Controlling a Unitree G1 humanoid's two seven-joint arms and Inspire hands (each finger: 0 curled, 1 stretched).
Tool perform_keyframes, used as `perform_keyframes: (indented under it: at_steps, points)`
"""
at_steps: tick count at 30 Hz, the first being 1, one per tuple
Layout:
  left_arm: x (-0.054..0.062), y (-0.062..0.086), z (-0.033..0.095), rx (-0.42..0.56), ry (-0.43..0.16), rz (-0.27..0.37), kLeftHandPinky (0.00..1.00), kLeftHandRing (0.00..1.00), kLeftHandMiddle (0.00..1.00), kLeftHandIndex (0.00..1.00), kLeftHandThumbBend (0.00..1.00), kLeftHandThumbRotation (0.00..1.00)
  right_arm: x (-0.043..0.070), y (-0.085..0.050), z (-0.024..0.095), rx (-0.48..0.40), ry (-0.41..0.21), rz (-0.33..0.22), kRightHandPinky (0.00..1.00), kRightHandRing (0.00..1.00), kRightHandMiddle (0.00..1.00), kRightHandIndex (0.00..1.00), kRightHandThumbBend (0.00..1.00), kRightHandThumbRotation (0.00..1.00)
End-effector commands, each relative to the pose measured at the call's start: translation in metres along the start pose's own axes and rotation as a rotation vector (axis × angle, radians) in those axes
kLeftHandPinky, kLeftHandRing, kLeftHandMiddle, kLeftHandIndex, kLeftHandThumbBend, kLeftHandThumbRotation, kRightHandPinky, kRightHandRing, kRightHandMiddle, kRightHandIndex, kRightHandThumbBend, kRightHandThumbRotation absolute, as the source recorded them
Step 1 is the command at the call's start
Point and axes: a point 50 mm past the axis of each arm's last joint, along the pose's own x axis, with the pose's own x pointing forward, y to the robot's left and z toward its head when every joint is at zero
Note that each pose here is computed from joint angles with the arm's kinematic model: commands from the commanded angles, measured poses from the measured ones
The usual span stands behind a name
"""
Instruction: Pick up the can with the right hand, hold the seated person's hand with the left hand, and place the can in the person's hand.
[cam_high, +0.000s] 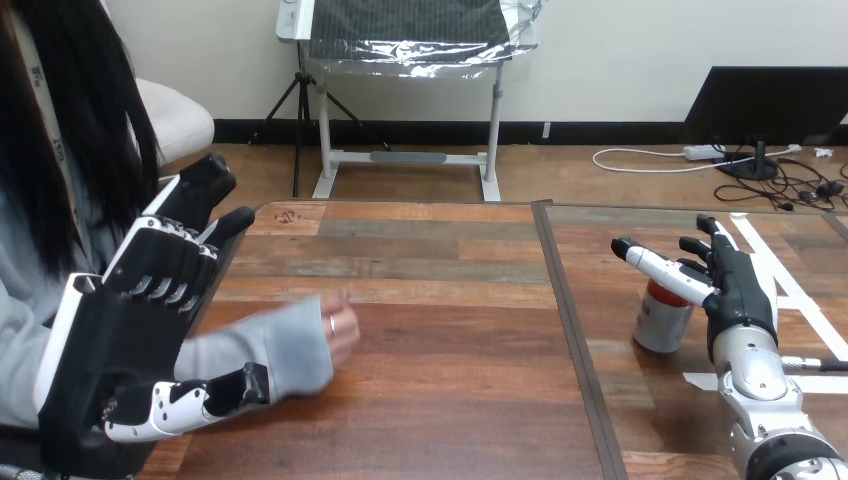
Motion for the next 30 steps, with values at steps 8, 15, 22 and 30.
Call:
perform_keyframes:
  at_steps: [8, 15, 22, 30]
  points:
    - [0.0192, 0.0045, 0.0072, 0.04, -0.078, -0.013, 0.87, 0.95, 0.95, 0.88, 1.0, 0.32, 0.003, 0.0065, 0.0151, 0.019, -0.062, 0.008, 0.72, 0.83, 0.87, 0.98, 1.0, 0.38]
    - [0.0189, 0.0039, 0.0072, 0.03, -0.075, -0.004, 0.88, 0.95, 0.94, 0.88, 1.0, 0.32, 0.0022, 0.0074, 0.014, 0.035, -0.066, 0.015, 0.64, 0.77, 0.82, 0.97, 1.0, 0.4]
    - [0.0193, 0.0049, 0.0067, 0.036, -0.078, -0.008, 0.88, 0.95, 0.95, 0.88, 1.0, 0.32, 0.0016, 0.0077, 0.0123, 0.05, -0.064, 0.027, 0.71, 0.83, 0.86, 0.98, 1.0, 0.4]
    - [0.0209, 0.0055, 0.0065, 0.045, -0.092, -0.014, 0.88, 0.95, 0.95, 0.88, 1.0, 0.32, 0.0004, 0.0081, 0.0095, 0.05, -0.061, 0.037, 0.74, 0.86, 0.89, 0.98, 1.0, 0.42]
